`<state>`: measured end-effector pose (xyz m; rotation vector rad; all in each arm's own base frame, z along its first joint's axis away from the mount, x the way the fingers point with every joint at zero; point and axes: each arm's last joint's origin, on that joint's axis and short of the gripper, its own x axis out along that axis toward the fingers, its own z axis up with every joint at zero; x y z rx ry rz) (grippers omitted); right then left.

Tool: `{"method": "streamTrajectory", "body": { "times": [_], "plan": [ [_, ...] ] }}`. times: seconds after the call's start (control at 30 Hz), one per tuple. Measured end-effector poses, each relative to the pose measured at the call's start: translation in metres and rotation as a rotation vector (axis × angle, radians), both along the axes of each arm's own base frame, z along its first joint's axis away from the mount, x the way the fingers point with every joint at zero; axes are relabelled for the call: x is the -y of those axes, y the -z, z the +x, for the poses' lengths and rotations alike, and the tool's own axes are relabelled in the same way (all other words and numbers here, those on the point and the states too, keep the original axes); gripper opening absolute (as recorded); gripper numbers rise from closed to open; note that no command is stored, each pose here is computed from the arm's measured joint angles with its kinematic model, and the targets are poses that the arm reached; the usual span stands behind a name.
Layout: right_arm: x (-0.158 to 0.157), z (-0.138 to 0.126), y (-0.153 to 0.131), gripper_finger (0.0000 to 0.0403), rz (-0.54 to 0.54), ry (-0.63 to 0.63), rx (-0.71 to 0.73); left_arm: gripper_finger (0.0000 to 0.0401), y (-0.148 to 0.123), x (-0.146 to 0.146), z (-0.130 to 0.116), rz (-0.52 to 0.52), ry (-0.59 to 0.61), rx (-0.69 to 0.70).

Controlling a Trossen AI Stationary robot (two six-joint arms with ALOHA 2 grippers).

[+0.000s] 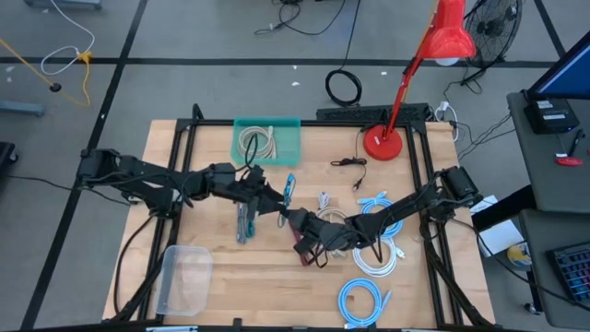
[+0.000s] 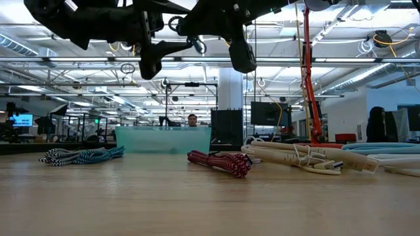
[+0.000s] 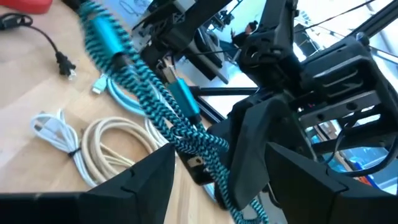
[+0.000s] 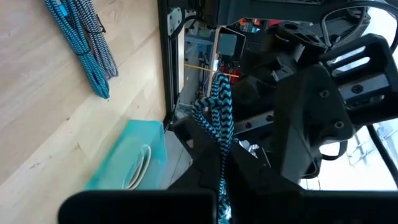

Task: Pick & Place USB Port
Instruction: Put the right blue black charger cable into the transparent bin

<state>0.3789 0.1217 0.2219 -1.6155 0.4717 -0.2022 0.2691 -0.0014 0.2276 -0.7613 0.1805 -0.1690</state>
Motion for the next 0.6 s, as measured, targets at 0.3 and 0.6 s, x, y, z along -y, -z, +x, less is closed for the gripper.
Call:
{"method": "streamTrajectory", "body": {
  "times": [0.3,0.6],
  "plan": [
    [0.0004,0.0001,0.0001,0.0000,0.022,0.003,0.009,0.0228,-0.0008,-0.0001,0.0010,-0.002,-0.002,-0.014],
    [0.0006,0.0002,0.0002,0.0001,0.023,0.002,0.009,0.0040,0.0002,-0.0011,0.0008,0.024,0.011,-0.020]
  ]
}}
